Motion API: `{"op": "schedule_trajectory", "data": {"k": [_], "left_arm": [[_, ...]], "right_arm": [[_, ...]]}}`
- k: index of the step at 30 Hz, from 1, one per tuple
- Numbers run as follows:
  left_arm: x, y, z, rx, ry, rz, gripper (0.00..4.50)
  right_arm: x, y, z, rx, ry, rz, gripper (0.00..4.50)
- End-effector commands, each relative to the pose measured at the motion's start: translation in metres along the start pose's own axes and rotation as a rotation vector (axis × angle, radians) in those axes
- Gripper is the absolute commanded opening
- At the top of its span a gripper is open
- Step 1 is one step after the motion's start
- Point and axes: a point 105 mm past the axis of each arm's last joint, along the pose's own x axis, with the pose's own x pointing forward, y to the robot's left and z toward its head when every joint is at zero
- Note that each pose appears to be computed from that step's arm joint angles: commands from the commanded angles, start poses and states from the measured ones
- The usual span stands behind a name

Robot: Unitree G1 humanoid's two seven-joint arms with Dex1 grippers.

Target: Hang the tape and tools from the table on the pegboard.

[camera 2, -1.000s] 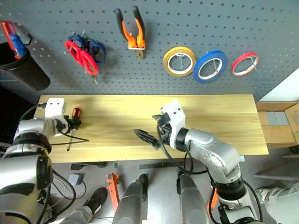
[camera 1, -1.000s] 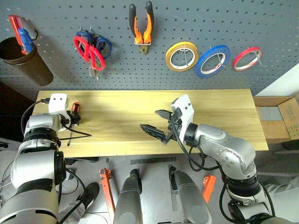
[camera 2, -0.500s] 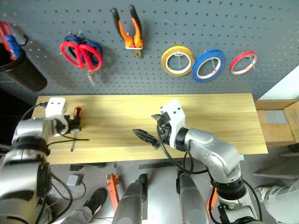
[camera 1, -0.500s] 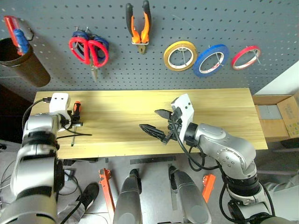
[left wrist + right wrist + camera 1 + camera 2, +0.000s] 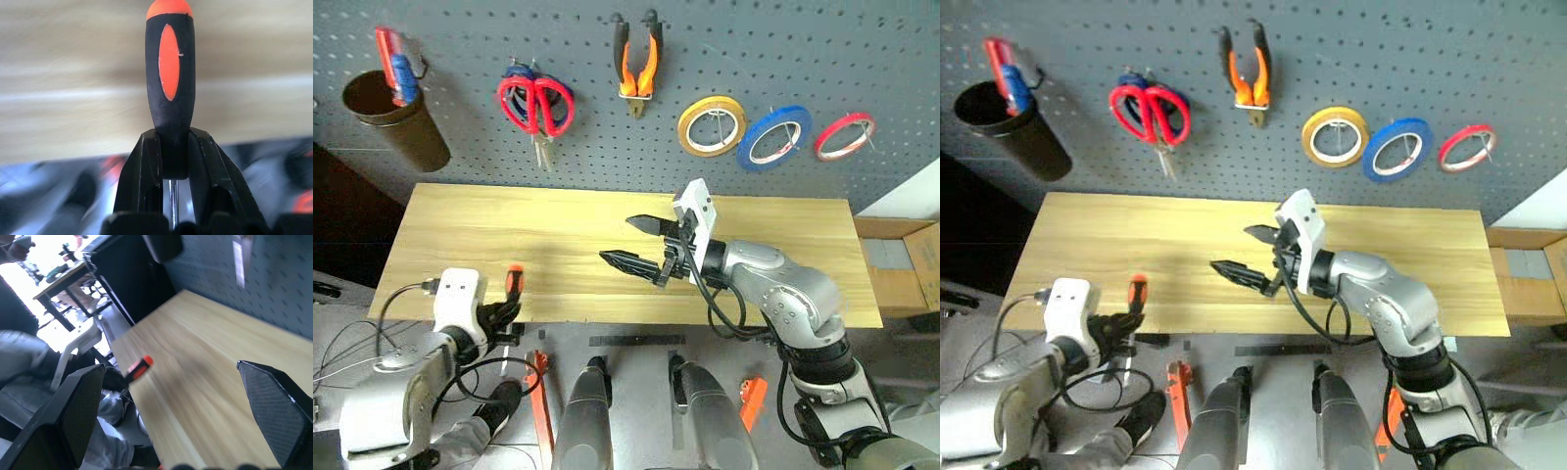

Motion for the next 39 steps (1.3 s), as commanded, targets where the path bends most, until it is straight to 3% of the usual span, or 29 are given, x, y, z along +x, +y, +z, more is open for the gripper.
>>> {"op": "schedule_trajectory", "data": {"k": [1, 5, 11, 15, 18, 22, 29, 39], "left_arm": [[-0.024, 0.005, 0.071, 0.091, -0.425, 0.123, 0.4], [-0.027, 0.002, 0.095, 0.131, -0.611, 0.167, 0.4], [-0.037, 0.012, 0.158, 0.225, -0.859, 0.246, 0.4], [-0.044, 0.024, 0.197, 0.227, -0.979, 0.286, 0.4], [-0.041, 0.034, 0.216, 0.224, -1.018, 0.298, 0.4], [-0.035, 0.051, 0.231, 0.25, -1.037, 0.351, 0.4], [-0.031, 0.068, 0.255, 0.271, -1.088, 0.443, 0.4], [0.001, 0.097, 0.256, 0.186, -1.035, 0.515, 0.4]], "right_arm": [[-0.003, 0.002, 0.012, -0.07, -0.049, 0.046, 4.5], [-0.001, -0.003, 0.017, -0.107, -0.071, 0.063, 4.5], [0.0, 0.002, 0.032, -0.159, -0.119, 0.151, 4.5], [0.004, 0.006, 0.047, -0.173, -0.181, 0.186, 4.5], [0.014, -0.005, 0.059, -0.191, -0.24, 0.097, 4.5], [0.024, -0.02, 0.081, -0.199, -0.348, -0.036, 4.5], [0.034, -0.025, 0.085, -0.251, -0.366, -0.087, 4.5], [0.038, -0.026, 0.087, -0.274, -0.376, -0.092, 4.5]]}}
